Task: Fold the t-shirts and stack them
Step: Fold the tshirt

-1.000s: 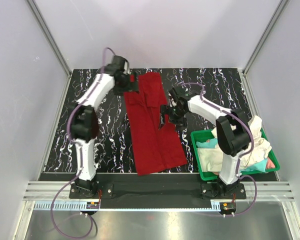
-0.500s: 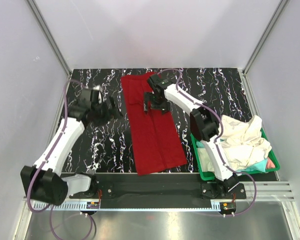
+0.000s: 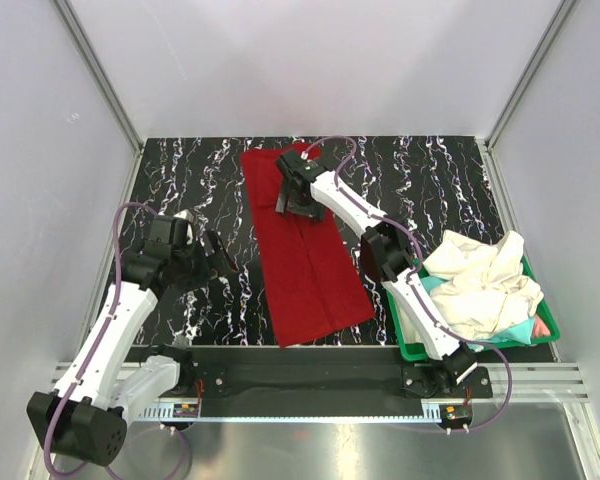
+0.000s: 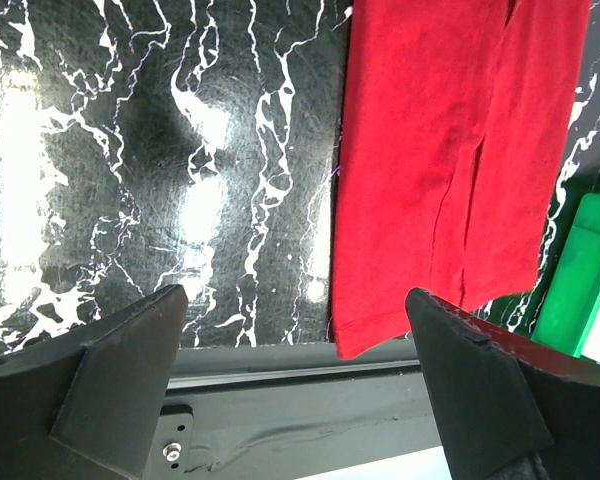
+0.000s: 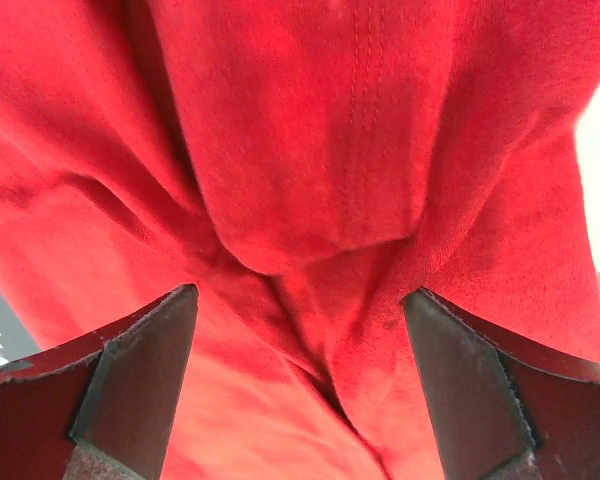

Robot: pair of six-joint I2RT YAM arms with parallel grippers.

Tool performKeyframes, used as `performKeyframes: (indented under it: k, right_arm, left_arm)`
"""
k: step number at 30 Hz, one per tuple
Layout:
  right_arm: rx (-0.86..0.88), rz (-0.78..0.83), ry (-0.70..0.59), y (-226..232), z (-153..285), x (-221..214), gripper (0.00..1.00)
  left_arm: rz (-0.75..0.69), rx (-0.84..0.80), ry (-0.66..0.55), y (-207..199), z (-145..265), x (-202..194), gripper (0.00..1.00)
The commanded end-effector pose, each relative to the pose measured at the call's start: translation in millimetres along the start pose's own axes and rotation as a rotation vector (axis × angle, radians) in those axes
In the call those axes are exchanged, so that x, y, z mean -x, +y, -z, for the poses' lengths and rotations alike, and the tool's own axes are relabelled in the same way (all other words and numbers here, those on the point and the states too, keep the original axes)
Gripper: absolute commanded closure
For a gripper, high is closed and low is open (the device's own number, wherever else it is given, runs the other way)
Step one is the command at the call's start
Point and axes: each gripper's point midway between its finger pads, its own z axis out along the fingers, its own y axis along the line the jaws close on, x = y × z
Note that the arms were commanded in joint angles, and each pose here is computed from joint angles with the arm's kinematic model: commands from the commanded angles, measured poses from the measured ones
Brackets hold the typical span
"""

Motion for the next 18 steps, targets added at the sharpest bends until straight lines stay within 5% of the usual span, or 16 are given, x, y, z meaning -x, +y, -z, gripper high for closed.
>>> performKeyframes:
  k: [1,6,13,16,18]
  right_arm:
    - [-0.024,-0.181,0.02,3.6,-38.4,-8.0,0.09]
    - [0.143,-0.252,-0.008,35.4,-19.6,18.4,0.0]
    - [0.209,-0.008,-0.143,28.1,73.7,52.2,0.0]
    - [0.283,0.128,-0.194,20.8,145.2,58.6,0.0]
    - [0.315,0.185,-0.148,11.9,158.0,42.2,0.0]
  left_arm:
    - [0.011,0.018,-0.022,2.9,0.5,5.8,0.01]
    - [0.003,-0.032,0.034,-6.2,-10.2,0.2,0.01]
    - [0.135,-0.192,0.209,-20.2,-53.9,-46.3,0.14]
    - [0.181,-0.216,0.258,-32.9,-68.8,-61.5,0.24]
    - [0.189,-0.194,0.276,-39.7,-76.2,-73.4,0.3]
